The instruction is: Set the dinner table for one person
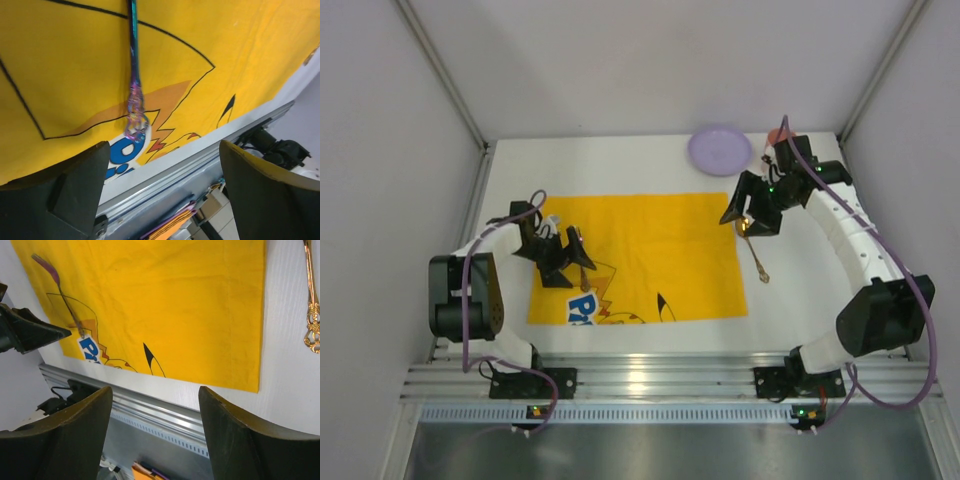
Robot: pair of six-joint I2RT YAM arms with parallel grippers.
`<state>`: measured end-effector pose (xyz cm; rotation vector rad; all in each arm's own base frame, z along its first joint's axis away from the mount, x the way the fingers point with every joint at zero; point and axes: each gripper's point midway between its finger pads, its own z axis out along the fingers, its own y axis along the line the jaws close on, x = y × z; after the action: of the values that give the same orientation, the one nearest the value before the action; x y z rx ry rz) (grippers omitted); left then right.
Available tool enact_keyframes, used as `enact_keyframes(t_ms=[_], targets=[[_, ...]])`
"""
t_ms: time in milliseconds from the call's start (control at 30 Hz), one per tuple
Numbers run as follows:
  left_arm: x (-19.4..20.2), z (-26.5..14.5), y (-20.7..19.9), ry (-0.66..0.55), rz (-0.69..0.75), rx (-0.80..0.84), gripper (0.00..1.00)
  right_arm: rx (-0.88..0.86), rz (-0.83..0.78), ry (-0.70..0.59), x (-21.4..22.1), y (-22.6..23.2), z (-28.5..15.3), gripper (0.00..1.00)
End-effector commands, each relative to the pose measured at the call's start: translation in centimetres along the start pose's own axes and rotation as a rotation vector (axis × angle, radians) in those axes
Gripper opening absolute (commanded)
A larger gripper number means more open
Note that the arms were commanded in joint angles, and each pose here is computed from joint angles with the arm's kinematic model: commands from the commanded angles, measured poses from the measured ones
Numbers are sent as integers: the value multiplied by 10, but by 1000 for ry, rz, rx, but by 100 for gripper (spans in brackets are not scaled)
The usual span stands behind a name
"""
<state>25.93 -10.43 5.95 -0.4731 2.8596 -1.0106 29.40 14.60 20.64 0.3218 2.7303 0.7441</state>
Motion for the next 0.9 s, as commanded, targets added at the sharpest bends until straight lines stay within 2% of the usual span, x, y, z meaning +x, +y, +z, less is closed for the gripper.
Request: enact_keyframes(t_ms=[0, 233, 367, 567, 867], targets=[[-9, -20, 11, -55, 6, -135, 98, -7, -15, -12, -6, 0, 2, 70], [-29, -47, 11, -150, 10, -254, 98, 126, -19, -78, -18, -31, 11, 70], [-39, -55, -5, -212, 4, -212, 98, 296, 23, -93, -19, -79, 30, 67], [-37, -59, -14, -254, 40, -202, 95, 426, 65, -95, -30, -129, 58, 60], [-22, -58, -26, -270, 112, -197, 93, 526, 9, -91, -64, -150, 83, 49]])
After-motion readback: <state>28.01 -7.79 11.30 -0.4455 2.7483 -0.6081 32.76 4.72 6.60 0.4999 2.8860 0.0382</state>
